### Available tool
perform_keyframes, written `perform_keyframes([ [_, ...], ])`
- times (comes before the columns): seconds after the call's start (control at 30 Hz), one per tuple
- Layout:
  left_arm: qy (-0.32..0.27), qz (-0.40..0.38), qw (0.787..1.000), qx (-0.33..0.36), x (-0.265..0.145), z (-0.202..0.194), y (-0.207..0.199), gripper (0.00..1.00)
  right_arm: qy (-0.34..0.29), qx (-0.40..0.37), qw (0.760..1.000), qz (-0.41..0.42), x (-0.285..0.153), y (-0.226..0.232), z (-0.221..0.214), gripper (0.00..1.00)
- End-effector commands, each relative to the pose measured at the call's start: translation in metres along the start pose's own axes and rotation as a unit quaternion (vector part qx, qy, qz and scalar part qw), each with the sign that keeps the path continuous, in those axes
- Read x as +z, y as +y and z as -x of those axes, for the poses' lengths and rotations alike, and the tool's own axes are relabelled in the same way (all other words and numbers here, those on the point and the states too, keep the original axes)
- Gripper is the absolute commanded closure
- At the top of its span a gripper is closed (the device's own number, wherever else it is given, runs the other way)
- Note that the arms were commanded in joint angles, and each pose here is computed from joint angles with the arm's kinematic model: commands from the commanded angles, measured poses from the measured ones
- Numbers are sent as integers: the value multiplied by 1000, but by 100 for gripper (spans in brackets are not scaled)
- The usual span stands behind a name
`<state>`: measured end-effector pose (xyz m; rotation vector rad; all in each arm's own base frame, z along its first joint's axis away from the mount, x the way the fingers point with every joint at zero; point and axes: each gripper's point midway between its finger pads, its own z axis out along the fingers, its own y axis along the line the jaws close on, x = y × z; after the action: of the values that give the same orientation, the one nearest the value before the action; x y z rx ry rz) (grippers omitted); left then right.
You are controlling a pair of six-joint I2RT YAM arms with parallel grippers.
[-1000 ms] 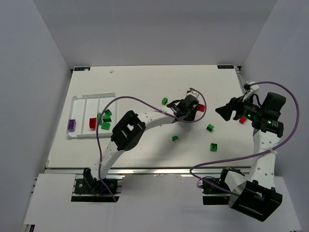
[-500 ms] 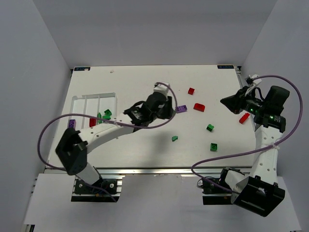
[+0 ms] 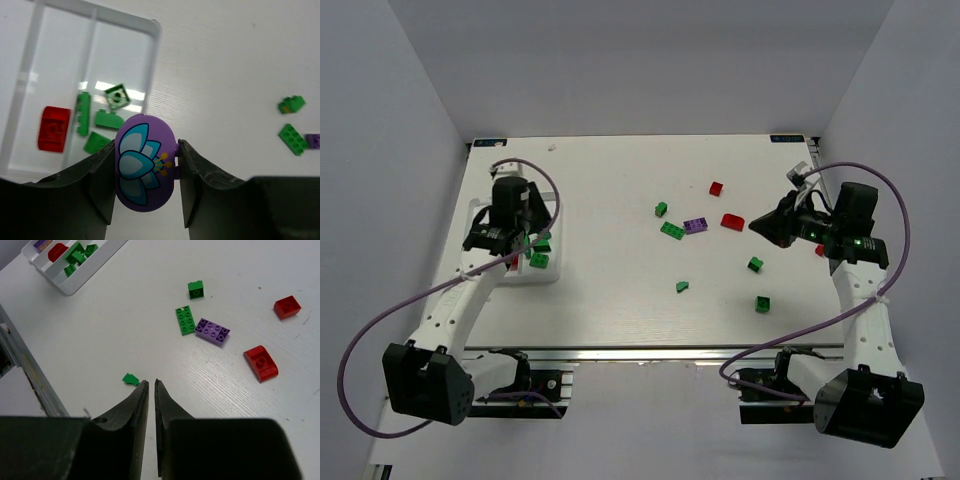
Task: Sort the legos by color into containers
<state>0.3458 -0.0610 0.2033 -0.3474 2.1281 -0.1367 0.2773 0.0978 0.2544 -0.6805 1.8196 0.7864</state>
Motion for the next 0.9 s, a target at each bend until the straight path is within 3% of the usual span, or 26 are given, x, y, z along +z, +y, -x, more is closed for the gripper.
perform_keyframes([
  [0.0, 48, 24, 999, 3, 5, -17, 41, 82, 5, -17, 1000, 10, 7, 3, -4, 85],
  [0.5, 77, 167, 982, -36, 53, 1, 144, 83, 17, -11, 999, 46, 22, 16, -15, 82],
  [0.87, 78, 221, 969, -80, 89, 20, 187, 81, 27, -3, 998, 60, 23, 22, -39, 79],
])
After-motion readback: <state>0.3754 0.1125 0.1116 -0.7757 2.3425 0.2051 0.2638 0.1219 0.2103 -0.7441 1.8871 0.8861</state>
